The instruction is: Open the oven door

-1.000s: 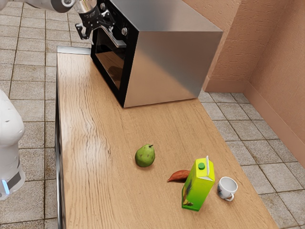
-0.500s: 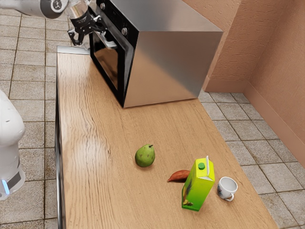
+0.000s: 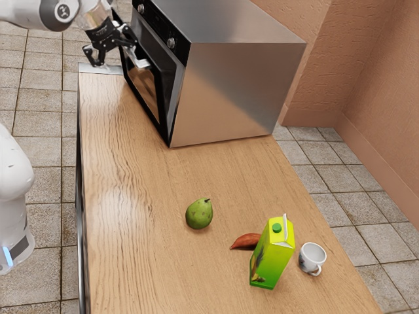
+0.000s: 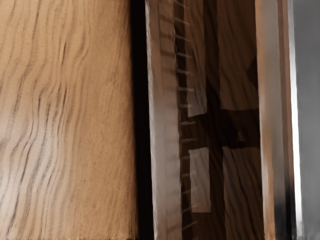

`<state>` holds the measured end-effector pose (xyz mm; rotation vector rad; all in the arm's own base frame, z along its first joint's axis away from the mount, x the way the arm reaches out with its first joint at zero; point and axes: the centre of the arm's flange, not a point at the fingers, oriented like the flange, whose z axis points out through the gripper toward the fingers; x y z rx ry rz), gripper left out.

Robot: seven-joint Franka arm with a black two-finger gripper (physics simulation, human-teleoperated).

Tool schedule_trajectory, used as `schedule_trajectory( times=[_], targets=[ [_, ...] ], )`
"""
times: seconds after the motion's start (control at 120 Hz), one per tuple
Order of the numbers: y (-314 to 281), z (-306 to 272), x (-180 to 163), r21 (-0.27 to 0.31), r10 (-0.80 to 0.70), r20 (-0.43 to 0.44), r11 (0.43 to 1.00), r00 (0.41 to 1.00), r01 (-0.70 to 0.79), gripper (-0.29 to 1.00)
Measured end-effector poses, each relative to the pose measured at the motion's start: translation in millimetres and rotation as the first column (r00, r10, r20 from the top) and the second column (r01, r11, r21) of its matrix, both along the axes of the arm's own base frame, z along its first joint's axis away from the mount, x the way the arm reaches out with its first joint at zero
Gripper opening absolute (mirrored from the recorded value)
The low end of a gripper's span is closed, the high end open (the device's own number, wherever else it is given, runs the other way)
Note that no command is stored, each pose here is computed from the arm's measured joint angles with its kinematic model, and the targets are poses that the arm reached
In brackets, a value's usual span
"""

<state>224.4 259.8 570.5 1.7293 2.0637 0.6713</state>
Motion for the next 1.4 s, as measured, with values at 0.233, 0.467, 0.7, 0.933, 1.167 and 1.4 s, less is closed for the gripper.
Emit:
schedule_trajectory(
  times=[0.233,0.467,0.7,0.933,1.167,1.4],
  targets=[
    [-2,-12,-14,-0.009,0.020,0.000,1.000,1.000,-0.020,0.64],
    [-5,-21,-28,-0.031,0.030,0.021,0.999,0.999,-0.030,0.64],
    [-11,-32,-42,-0.047,0.046,0.035,0.998,0.998,-0.044,0.64],
    [-20,-42,-60,-0.064,0.062,0.072,0.996,0.996,-0.057,0.64],
    [-32,-46,-82,-0.058,0.076,0.103,0.996,0.992,-0.070,0.64],
    [-39,-49,-142,-0.086,0.196,0.135,0.979,0.971,-0.186,0.66]
  ],
)
